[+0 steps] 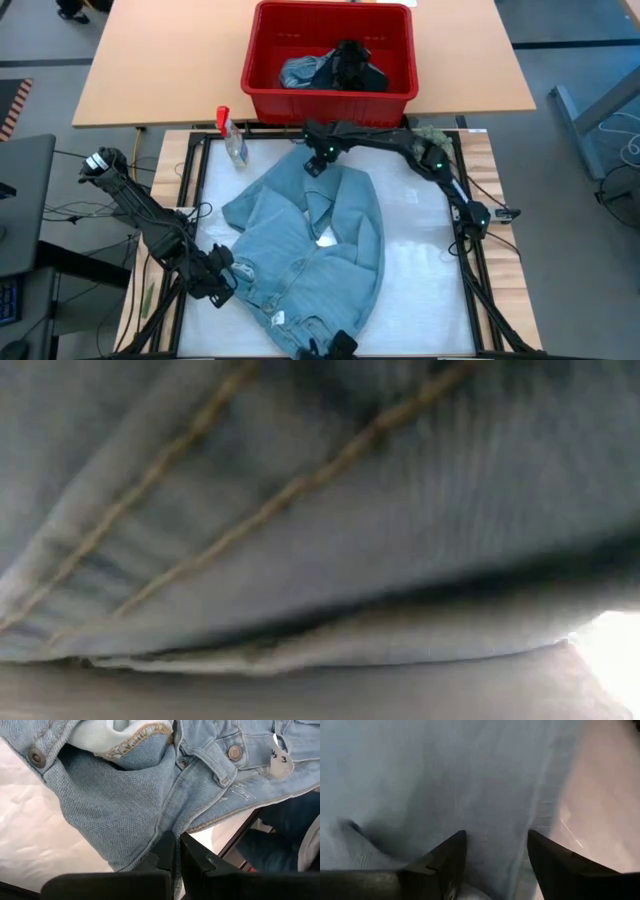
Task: Fold Laundry from Bin
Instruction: Fold the blue pants from the red laundry bin
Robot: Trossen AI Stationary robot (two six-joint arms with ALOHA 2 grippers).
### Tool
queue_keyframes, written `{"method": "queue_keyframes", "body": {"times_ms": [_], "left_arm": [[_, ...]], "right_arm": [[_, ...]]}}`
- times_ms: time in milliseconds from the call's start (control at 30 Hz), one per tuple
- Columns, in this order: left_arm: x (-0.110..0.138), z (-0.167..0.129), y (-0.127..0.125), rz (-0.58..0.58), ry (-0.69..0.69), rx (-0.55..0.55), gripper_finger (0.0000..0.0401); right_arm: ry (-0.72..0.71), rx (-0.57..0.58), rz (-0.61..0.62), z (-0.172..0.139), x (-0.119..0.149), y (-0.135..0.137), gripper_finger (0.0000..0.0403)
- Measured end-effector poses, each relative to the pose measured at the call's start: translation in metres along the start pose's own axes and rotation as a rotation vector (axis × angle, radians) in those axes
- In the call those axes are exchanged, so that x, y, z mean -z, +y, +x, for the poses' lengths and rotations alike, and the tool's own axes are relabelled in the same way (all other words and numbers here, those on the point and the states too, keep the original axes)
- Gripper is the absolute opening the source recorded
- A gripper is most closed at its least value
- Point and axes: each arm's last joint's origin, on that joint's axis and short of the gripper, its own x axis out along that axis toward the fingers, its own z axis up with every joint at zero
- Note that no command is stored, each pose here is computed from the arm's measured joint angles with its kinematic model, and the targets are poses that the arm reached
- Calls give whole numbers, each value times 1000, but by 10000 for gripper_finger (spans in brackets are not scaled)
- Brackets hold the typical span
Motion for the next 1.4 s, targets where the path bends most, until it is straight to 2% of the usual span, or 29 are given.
{"method": "queue_keyframes", "body": {"times_ms": [133, 267, 467, 633, 867, 1000, 1133, 1300, 1400], "left_arm": [[3, 0, 1, 14, -5, -5, 0], [5, 0, 3, 27, -9, -28, 0], [8, 0, 7, 41, -5, -63, 0], [8, -1, 9, 54, -4, -89, 0], [8, -1, 9, 67, -31, -90, 0], [7, -1, 9, 75, -49, -90, 0], [7, -1, 10, 81, -60, -90, 0], [7, -1, 10, 88, -62, -91, 0], [6, -1, 10, 94, -71, -95, 0]], "right_arm": [[71, 52, -80, 3, 0, 4, 194], [65, 63, -127, -3, -6, 4, 133], [-2, 53, -135, -37, -15, -5, 22], [-118, 42, -110, -79, -23, -14, 26], [-141, 43, -82, -101, -23, -27, 19], [-144, 3, -76, -82, -25, -28, 54], [-126, -96, -68, -57, -29, -26, 126], [-60, -91, -26, -27, -27, -33, 224], [-8, -84, -27, -8, -24, -33, 266]]}}
